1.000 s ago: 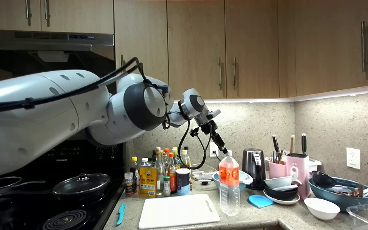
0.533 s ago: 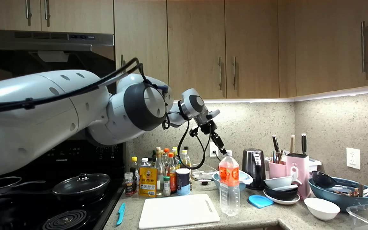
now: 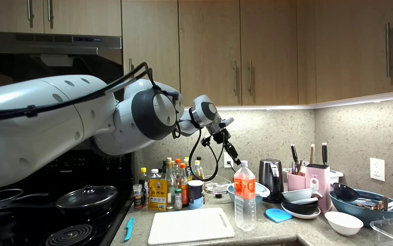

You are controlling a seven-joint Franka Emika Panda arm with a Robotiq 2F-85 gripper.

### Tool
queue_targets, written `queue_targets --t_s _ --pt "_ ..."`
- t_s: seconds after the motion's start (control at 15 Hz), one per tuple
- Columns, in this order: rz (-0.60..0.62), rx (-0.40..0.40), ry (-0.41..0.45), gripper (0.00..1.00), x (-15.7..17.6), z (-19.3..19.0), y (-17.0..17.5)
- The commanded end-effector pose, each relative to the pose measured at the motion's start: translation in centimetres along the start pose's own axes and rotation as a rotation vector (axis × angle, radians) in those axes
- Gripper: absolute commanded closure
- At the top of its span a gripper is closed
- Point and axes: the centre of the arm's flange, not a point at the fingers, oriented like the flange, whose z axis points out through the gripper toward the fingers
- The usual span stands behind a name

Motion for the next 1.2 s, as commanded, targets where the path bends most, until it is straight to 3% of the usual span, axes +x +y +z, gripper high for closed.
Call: queue_targets --t_s 0.0,0.27,0.33,0.67,1.13 --pt "0.0 0.0 0.0 0.52 0.0 0.0 0.0" --pt "0.0 0.0 0.0 0.52 0.0 0.0 0.0" --pt "0.0 0.0 0.0 0.27 0.0 0.0 0.0" --pt "0.102 -0.003 -0.053 0.02 1.5 -0.7 -1.8" --pt "0.262 0.028 -0.083 0.0 3.8 -1.8 -3.0"
